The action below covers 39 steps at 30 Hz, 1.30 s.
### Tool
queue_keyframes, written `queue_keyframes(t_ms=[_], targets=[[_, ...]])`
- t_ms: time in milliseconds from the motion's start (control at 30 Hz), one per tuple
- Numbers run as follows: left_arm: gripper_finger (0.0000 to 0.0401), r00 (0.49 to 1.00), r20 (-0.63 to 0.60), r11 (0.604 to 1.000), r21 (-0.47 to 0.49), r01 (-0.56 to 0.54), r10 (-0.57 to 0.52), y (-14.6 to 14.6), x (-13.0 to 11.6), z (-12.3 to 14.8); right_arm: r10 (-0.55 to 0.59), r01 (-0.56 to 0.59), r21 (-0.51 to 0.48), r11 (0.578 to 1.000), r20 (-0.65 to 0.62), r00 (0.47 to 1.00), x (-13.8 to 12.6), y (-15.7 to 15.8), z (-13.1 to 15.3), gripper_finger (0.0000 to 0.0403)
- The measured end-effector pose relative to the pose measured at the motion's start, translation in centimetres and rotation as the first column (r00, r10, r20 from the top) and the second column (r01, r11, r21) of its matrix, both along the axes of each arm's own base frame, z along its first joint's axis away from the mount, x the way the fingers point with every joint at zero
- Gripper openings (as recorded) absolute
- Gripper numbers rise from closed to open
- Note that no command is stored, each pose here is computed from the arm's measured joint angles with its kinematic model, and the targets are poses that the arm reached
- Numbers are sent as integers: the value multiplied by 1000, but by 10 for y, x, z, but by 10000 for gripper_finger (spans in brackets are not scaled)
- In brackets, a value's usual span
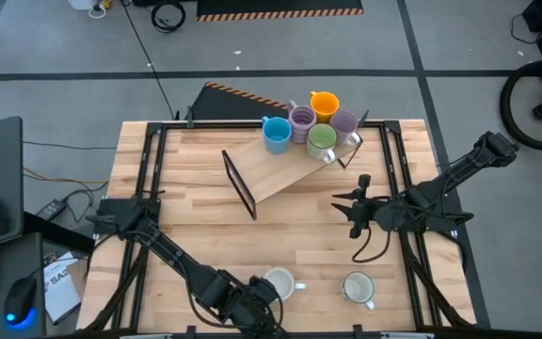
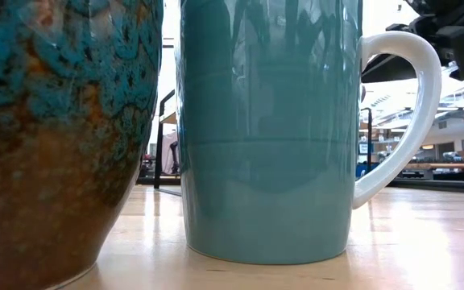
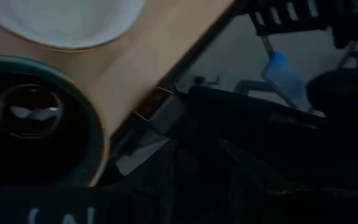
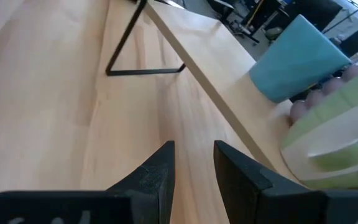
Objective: Place coffee mugs
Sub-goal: Put the dark blue mug on the shelf
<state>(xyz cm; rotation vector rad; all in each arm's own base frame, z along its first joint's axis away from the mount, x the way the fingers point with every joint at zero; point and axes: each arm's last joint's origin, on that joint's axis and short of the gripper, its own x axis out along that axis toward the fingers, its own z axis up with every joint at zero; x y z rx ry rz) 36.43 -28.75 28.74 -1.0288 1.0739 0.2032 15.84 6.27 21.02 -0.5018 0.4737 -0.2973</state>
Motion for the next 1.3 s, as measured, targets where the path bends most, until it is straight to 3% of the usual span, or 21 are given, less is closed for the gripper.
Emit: queue_keyframes(t_ms=[200, 533, 767, 867, 1033, 1300], targets=[[116, 998, -43, 998, 48, -40, 42, -6, -9, -7, 6, -6, 21, 1000, -16, 1000, 3, -7, 0, 116], [116, 997, -41, 998, 8, -60, 60, -7, -5, -8, 27, -27, 67, 997, -4, 1000, 10, -16, 2, 116], [116, 992, -117, 990, 134, -30, 46, -1, -11, -19, 52, -51, 99, 994, -4, 999, 12, -19, 3, 116], [116, 994, -96, 986, 163, -27, 43, -1, -11, -20, 50, -50, 102, 994, -2, 999, 13, -20, 3, 116], [116, 994, -92, 986, 165, -36, 51, 0, -10, -20, 50, -50, 104, 993, 3, 999, 13, -20, 3, 116], [116, 984, -175, 988, 153, 5, 22, -3, -2, -43, 73, -74, 120, 990, 13, 997, 14, -19, 4, 116]])
